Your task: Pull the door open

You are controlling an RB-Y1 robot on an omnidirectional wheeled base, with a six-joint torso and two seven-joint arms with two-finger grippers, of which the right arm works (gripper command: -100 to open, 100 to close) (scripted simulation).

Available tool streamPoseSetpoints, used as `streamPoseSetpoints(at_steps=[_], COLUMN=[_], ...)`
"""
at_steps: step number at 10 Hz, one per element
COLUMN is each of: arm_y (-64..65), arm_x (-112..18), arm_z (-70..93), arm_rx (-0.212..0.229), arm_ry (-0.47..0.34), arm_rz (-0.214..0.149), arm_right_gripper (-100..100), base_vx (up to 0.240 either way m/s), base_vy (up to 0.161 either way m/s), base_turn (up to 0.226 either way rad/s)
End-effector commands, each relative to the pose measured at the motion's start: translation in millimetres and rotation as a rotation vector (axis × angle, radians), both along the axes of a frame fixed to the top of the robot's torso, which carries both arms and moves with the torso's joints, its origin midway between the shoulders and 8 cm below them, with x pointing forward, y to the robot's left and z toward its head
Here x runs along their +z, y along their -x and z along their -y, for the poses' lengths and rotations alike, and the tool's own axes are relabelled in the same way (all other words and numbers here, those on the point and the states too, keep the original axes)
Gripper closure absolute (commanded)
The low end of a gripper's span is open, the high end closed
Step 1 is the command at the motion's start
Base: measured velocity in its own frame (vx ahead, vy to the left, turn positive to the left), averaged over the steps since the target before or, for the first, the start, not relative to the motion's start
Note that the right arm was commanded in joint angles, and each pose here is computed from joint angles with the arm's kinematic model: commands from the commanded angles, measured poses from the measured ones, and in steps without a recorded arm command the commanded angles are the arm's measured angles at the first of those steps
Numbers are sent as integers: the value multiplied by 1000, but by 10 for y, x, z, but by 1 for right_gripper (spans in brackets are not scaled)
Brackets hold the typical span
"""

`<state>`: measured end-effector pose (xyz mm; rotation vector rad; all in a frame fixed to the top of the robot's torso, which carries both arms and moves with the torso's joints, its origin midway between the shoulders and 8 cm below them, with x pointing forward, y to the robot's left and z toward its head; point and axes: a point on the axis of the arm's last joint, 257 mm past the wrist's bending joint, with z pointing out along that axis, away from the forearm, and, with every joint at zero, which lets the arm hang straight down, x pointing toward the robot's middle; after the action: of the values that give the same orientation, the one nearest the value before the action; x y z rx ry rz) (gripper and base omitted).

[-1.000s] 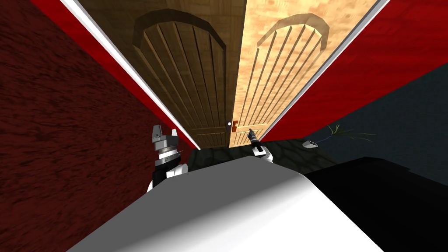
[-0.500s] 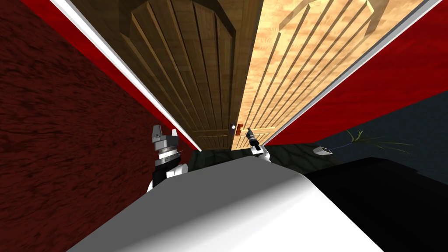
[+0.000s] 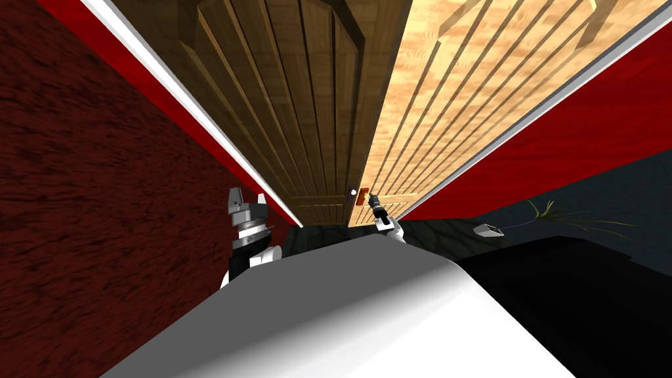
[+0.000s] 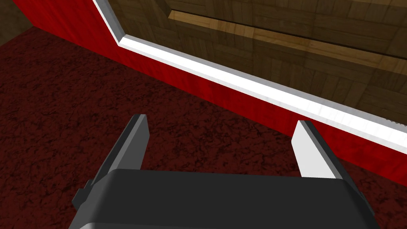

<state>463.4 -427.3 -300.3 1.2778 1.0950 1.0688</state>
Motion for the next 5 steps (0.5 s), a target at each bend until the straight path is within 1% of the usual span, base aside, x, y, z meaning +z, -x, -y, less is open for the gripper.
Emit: streamPoseSetpoints(at_steps=[1, 3, 4, 5], arm_y=[19, 19, 88, 112], arm_x=[-41, -41, -75, -82], arm_z=[-3, -3, 90, 107], arm_rx=[-1, -1, -15, -15], arm_ry=[-2, -2, 1, 2], arm_rz=[-9, -9, -20, -23], arm_right_gripper=[100, 100, -100, -100], base_vx=[-21, -10, -114, -197], base_vy=[-11, 0, -28, -66], base_turn=[-7, -1, -102, -89])
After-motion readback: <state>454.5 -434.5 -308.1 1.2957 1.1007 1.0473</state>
